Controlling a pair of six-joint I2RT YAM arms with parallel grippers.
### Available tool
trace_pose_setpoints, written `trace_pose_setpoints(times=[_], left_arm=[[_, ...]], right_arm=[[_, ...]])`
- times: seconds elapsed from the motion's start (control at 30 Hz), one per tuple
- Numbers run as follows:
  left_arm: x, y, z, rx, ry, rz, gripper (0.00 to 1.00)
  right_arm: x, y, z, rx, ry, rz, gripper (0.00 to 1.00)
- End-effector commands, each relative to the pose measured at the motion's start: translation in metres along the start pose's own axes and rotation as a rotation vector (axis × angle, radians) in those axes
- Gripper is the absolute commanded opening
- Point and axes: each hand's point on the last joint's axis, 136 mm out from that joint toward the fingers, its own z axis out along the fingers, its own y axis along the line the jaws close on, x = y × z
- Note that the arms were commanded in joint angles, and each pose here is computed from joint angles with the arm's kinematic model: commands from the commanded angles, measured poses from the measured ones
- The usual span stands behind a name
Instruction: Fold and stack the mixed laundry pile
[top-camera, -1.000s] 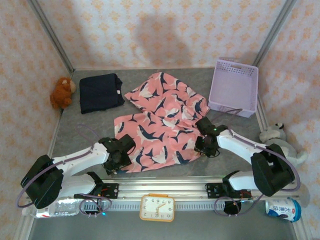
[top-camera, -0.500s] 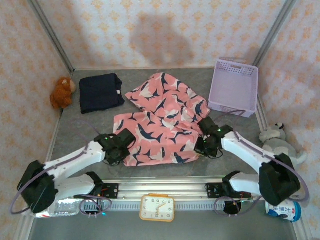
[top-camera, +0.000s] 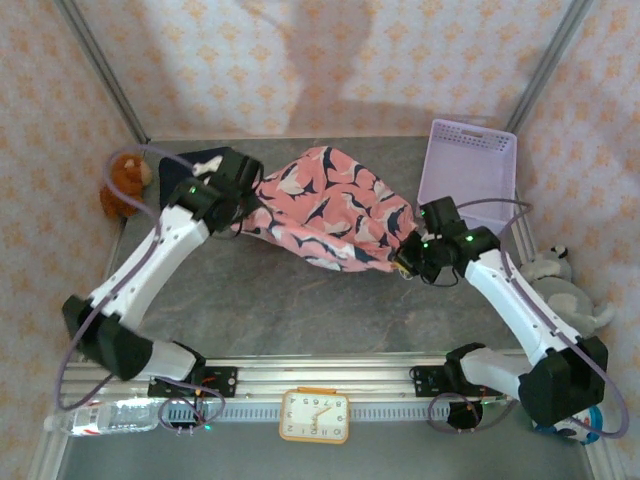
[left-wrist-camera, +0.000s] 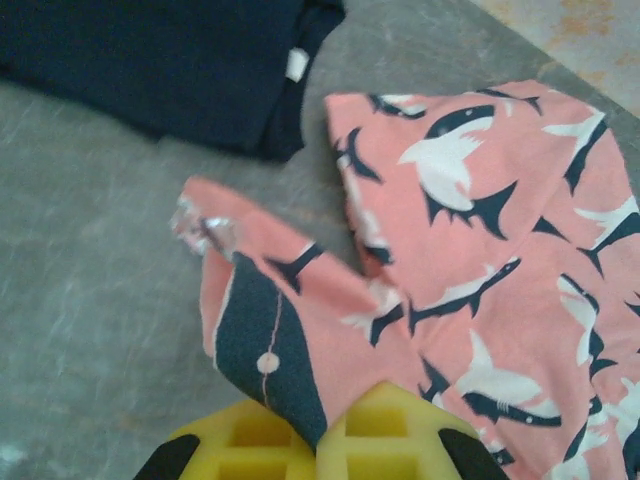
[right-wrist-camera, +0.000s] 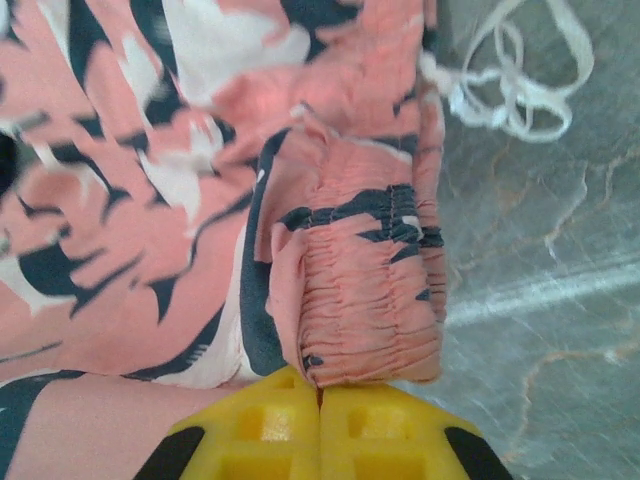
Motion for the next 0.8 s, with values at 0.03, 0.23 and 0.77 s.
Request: trace_pose_setpoints(times=[0.03,0.23,0.77], left_arm=[[-0.054,-0.049,0.023,0.031,-0.078,0.091,0.0],[-0.08,-0.15,0.109,0.139,0.003,0.211,0.02],[-0.039,-0.128,0.153,0.181,0.205,0.091,0.98]], right_arm=[[-0.043,0.016,0.001,-0.084,-0.074,0.158,0.0],[-0.133,0.019,0.022,-0.094,-0.201,0.289,0.0],[-0.168,0.071,0.044,0.005,-0.197,-0.15,0.76]])
